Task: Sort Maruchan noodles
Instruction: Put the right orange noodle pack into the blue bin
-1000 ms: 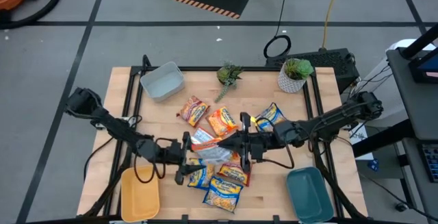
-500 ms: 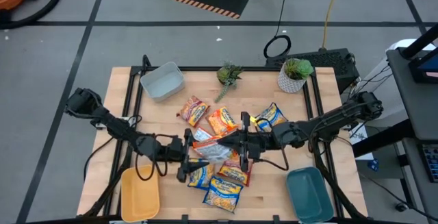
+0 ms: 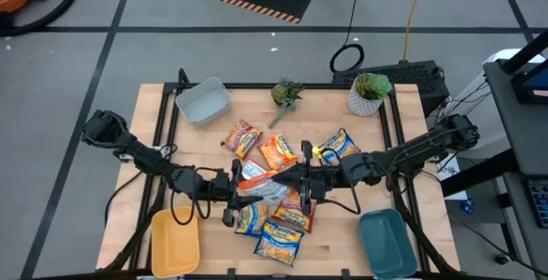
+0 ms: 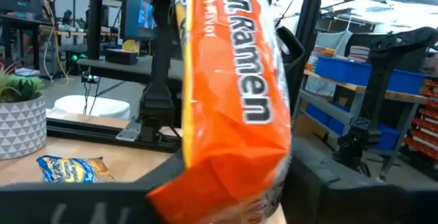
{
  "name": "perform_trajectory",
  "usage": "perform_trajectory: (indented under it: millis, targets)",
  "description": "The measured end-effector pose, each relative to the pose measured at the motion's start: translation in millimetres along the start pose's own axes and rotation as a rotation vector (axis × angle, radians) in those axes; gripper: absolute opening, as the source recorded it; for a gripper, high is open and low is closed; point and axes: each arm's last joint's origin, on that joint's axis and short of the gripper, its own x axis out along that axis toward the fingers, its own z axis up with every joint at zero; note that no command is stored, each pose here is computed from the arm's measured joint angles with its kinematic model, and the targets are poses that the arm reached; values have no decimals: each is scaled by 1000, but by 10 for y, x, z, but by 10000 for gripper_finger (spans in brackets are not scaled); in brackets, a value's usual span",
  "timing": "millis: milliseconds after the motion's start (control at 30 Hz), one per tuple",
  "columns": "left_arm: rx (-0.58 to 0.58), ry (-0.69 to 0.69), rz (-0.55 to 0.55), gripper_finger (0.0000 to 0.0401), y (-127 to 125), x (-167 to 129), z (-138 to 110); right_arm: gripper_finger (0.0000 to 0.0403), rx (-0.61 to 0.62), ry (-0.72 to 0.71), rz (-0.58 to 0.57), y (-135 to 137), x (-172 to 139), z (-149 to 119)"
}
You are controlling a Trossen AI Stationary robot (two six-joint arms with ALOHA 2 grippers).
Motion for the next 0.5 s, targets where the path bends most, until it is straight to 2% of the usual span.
perform_trajectory:
  millis: [133, 233, 500]
  targets:
    - [30, 0, 2, 122, 2, 1, 0, 2, 39, 1, -3, -3, -1, 2]
    - [49, 0, 6, 133, 4, 0, -1, 14, 84, 24, -40, -10, -5, -1]
    - [150, 36, 67, 138, -3, -14, -41, 81, 349, 88, -50, -144, -170, 59]
